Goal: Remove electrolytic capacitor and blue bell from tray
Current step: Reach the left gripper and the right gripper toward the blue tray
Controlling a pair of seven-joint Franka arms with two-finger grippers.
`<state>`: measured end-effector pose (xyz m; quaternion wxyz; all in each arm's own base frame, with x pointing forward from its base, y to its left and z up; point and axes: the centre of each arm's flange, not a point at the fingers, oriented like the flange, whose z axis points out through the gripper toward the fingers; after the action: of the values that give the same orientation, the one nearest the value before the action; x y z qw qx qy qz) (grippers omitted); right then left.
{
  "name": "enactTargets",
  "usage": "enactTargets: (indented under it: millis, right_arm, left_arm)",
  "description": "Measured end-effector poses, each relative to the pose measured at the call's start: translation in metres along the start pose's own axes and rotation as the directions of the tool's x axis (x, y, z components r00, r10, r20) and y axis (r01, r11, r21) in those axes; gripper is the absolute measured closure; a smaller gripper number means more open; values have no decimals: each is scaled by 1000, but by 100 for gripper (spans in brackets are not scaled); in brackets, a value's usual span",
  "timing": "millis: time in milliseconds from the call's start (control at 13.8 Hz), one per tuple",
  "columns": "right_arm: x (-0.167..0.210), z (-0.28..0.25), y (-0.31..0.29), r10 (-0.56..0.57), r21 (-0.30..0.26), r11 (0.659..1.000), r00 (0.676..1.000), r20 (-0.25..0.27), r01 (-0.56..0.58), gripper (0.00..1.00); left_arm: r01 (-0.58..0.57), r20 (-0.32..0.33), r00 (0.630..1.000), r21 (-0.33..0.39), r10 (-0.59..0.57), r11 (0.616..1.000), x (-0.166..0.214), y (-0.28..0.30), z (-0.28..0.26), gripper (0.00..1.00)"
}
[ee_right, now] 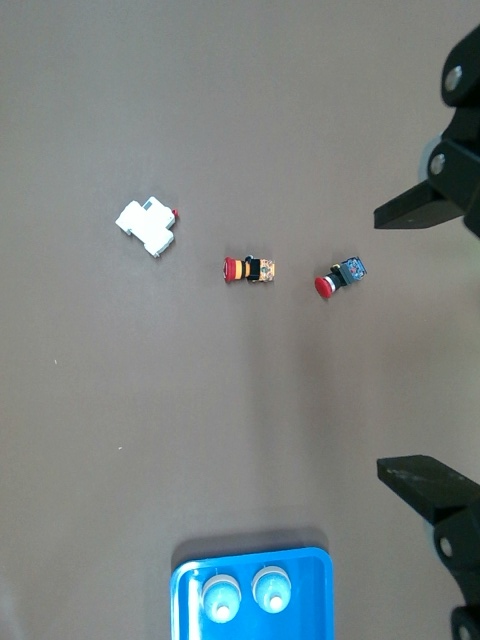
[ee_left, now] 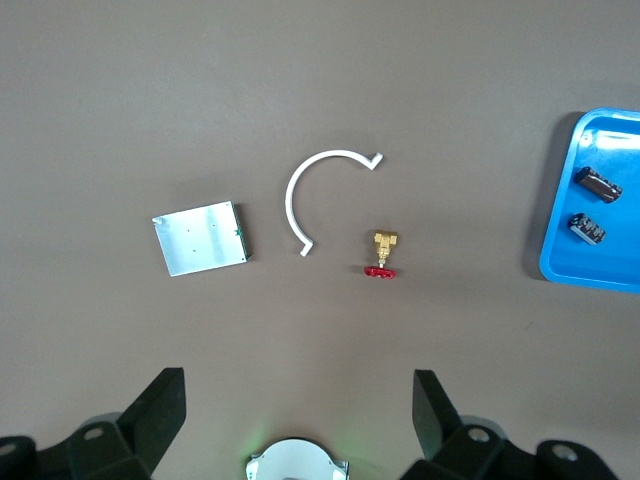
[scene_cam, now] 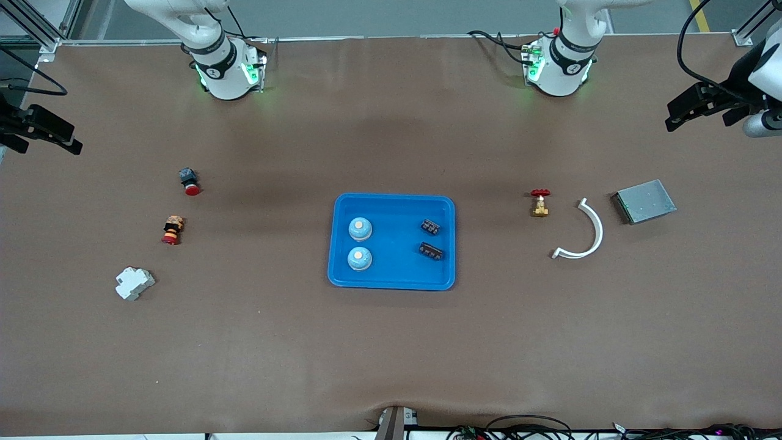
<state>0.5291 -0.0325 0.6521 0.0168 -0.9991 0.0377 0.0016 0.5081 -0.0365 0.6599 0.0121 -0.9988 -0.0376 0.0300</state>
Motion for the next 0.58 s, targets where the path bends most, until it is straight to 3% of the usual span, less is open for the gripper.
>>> enactTargets:
  millis: [579]
  right_arm:
    - [0,0,-1,15,0,1000,1000,-1,-15,0]
  left_arm:
    - [-12,21,1000,-1,12,1000,17,7,12,0]
